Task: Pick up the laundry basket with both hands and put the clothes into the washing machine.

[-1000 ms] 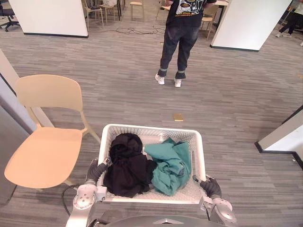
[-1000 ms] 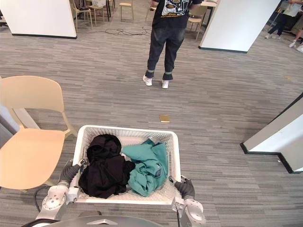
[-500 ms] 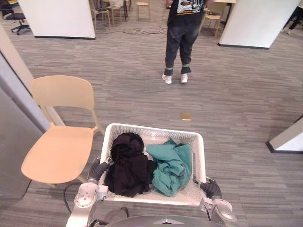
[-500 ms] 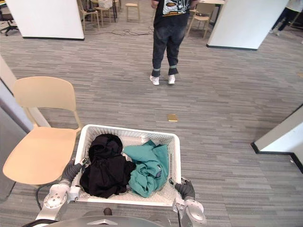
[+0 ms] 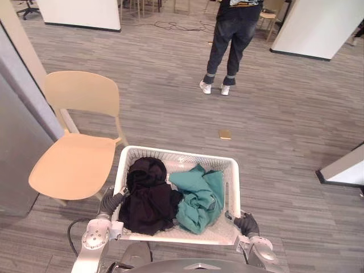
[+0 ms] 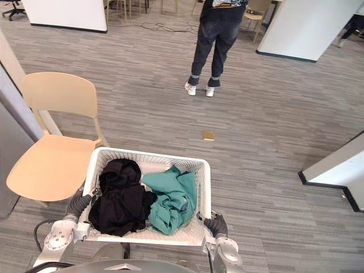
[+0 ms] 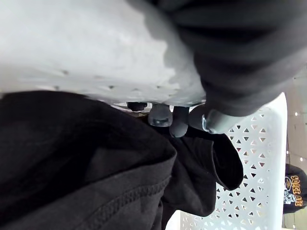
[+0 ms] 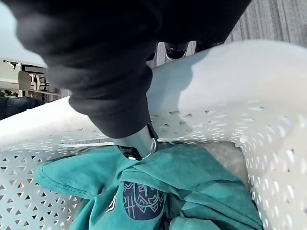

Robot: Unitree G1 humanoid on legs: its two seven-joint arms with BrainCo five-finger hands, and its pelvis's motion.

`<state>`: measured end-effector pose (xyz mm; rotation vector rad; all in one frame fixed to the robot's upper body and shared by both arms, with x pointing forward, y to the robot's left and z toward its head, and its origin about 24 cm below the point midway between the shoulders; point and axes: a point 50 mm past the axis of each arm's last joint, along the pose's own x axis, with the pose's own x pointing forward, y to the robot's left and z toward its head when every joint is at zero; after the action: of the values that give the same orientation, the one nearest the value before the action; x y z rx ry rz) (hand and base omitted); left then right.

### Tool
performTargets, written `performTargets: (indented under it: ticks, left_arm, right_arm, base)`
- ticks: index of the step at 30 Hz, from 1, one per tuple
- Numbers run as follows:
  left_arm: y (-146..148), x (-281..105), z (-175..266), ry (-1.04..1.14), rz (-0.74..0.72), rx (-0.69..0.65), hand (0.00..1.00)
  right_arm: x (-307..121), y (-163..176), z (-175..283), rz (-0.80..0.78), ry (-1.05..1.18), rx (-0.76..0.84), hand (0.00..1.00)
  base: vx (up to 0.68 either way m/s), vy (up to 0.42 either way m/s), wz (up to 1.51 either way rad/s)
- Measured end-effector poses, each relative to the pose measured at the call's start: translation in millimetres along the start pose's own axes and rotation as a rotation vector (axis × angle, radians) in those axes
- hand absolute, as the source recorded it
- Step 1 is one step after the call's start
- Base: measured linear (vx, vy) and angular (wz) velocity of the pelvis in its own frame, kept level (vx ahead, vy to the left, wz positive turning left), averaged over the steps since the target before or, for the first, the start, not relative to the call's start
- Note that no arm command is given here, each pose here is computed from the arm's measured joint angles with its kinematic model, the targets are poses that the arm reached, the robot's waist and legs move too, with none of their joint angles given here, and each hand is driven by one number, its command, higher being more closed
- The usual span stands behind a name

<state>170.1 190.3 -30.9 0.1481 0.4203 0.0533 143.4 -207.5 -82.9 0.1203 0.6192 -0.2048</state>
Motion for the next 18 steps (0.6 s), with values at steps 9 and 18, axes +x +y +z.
performTargets:
  ticks: [9, 18]
  left_arm:
    - [-9.7, 2.3, -28.0, 0.120, -0.031, -0.005, 1.00]
    - [-3.7, 3.2, -34.1, 0.144, -0.023, -0.007, 1.00]
  right_arm:
    - [-2.0, -10.7, -17.2, -0.024, 0.086, -0.024, 1.00]
    - [0.0, -8.2, -27.9, -0.004, 0.129, -0.006, 1.00]
  base:
    - [0.01, -0.096, -0.02]
    - [0.00, 0.000, -0.02]
